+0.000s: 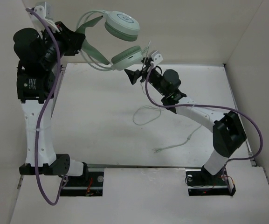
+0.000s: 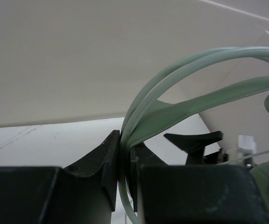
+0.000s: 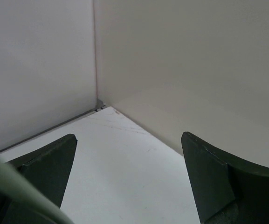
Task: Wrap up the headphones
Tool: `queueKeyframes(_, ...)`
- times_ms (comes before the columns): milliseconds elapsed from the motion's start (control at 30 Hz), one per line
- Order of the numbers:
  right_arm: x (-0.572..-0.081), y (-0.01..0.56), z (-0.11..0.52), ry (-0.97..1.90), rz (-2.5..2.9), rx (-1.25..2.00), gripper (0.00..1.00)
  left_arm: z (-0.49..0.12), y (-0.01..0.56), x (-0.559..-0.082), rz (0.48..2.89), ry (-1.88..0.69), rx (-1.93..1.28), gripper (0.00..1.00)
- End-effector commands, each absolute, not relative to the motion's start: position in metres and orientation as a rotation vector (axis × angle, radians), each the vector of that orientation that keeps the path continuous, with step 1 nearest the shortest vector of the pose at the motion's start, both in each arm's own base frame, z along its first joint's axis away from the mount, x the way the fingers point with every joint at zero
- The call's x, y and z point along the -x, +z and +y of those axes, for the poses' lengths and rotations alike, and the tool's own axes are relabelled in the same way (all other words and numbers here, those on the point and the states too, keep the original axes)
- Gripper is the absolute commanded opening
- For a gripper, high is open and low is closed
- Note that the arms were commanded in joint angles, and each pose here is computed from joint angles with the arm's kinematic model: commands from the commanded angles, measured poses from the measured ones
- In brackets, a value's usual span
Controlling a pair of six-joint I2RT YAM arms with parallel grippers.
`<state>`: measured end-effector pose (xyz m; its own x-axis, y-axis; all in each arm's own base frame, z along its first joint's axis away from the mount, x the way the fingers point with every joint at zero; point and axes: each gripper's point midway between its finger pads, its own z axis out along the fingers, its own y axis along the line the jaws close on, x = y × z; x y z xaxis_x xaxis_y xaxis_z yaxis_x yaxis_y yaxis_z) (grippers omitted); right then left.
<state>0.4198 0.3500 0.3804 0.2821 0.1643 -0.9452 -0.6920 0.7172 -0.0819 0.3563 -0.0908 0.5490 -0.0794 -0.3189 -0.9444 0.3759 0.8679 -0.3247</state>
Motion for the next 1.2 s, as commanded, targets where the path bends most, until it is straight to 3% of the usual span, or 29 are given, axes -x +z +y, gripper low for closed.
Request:
queueKeyframes(0,-0.42,0.391,0.363,0.741,1.129,0.468,1.0,-0.09,0.62,-0.319,1.339,-0.682,-0.028,0.0)
queueKeyframes(100,-0.398,0.376,0.387,0.805,1.139,0.527,0.99,-0.084,0.627,-0.317,1.322,-0.701,-0.002,0.0)
queueKeyframes(233,-0.361,0.344,0.41,0.91,1.191,0.608,0.82,-0.073,0.637,-0.313,1.289,-0.706,0.034,0.0)
queueKeyframes(467,-0.293,0.292,0.429,1.077,1.28,0.784,0.65,-0.06,0.656,-0.306,1.225,-0.746,0.083,0.0)
queueKeyframes(600,-0.247,0.274,0.441,1.223,1.307,0.919,0.38,-0.055,0.666,-0.303,1.192,-0.769,0.106,0.0)
queueKeyframes(733,-0.21,0.274,0.443,1.308,1.304,1.031,0.04,-0.044,0.666,-0.306,1.185,-0.766,0.148,0.0)
queueKeyframes(767,-0.206,0.274,0.442,1.32,1.316,1.044,0.0,-0.041,0.664,-0.309,1.189,-0.763,0.158,0.0)
queueKeyframes(967,-0.212,0.264,0.412,1.232,1.465,1.125,0.0,-0.01,0.645,-0.333,1.202,-0.663,0.273,0.0)
queueKeyframes(1167,-0.287,0.278,0.34,0.63,1.545,1.273,0.0,0.029,0.592,-0.37,1.274,-0.38,0.393,0.0)
